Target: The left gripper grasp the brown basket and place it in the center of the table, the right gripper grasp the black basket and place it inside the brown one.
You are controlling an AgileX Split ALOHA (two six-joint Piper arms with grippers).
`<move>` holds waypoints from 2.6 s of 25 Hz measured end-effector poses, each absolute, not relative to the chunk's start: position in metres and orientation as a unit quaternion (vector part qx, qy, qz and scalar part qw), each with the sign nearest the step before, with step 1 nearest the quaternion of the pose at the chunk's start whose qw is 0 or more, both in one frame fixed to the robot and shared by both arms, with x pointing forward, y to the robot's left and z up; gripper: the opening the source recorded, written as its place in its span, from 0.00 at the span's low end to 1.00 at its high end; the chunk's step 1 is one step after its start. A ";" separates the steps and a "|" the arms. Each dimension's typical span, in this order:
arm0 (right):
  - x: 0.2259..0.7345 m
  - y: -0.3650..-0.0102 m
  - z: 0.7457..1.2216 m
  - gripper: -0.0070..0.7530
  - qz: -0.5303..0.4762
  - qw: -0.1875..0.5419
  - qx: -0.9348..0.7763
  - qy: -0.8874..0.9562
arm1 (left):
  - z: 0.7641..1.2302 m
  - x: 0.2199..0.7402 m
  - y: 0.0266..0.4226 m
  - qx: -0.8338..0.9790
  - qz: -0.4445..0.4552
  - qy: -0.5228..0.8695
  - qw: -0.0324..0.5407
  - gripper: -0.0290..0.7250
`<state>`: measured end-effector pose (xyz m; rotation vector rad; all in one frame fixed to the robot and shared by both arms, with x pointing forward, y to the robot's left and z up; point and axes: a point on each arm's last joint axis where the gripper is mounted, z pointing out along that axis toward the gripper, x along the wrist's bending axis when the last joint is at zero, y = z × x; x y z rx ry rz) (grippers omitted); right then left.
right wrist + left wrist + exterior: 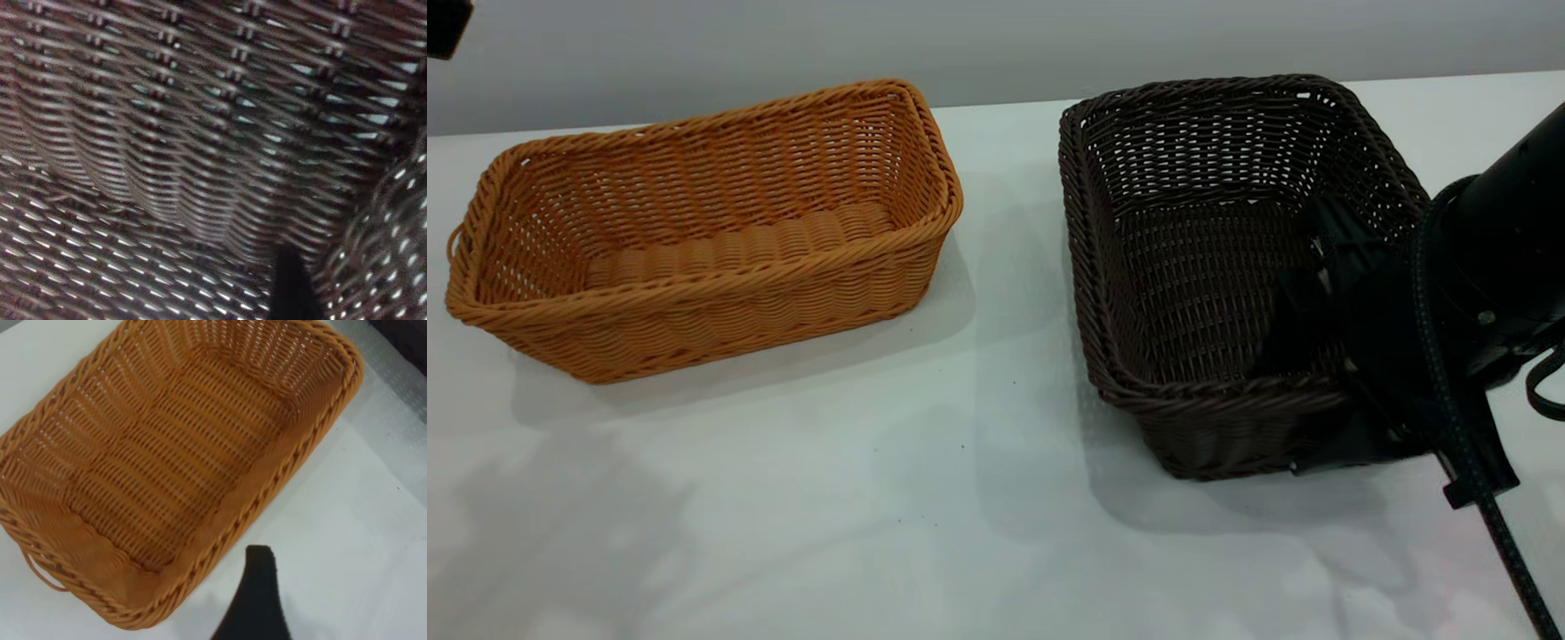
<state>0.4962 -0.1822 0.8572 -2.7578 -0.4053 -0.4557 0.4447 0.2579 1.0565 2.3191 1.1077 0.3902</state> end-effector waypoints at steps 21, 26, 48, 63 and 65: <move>0.497 -0.183 0.857 0.42 -0.163 0.155 -0.964 -0.138 | 1.001 0.482 0.256 0.914 0.123 0.329 0.204 0.77; 0.497 -0.182 0.858 0.42 -0.164 0.156 -0.963 -0.147 | 0.980 0.491 0.243 0.943 0.108 0.256 0.182 0.77; 0.496 -0.181 0.858 0.42 -0.167 0.156 -0.956 -0.183 | 0.913 0.541 0.241 0.957 0.108 0.231 0.140 0.73; 0.498 -0.184 0.857 0.42 -0.177 0.137 -0.952 -0.211 | 0.879 0.550 0.231 0.969 0.087 0.197 0.122 0.29; 0.499 -0.185 0.858 0.42 -0.181 0.129 -0.951 -0.215 | 0.879 0.550 0.231 0.970 0.088 0.191 0.121 0.20</move>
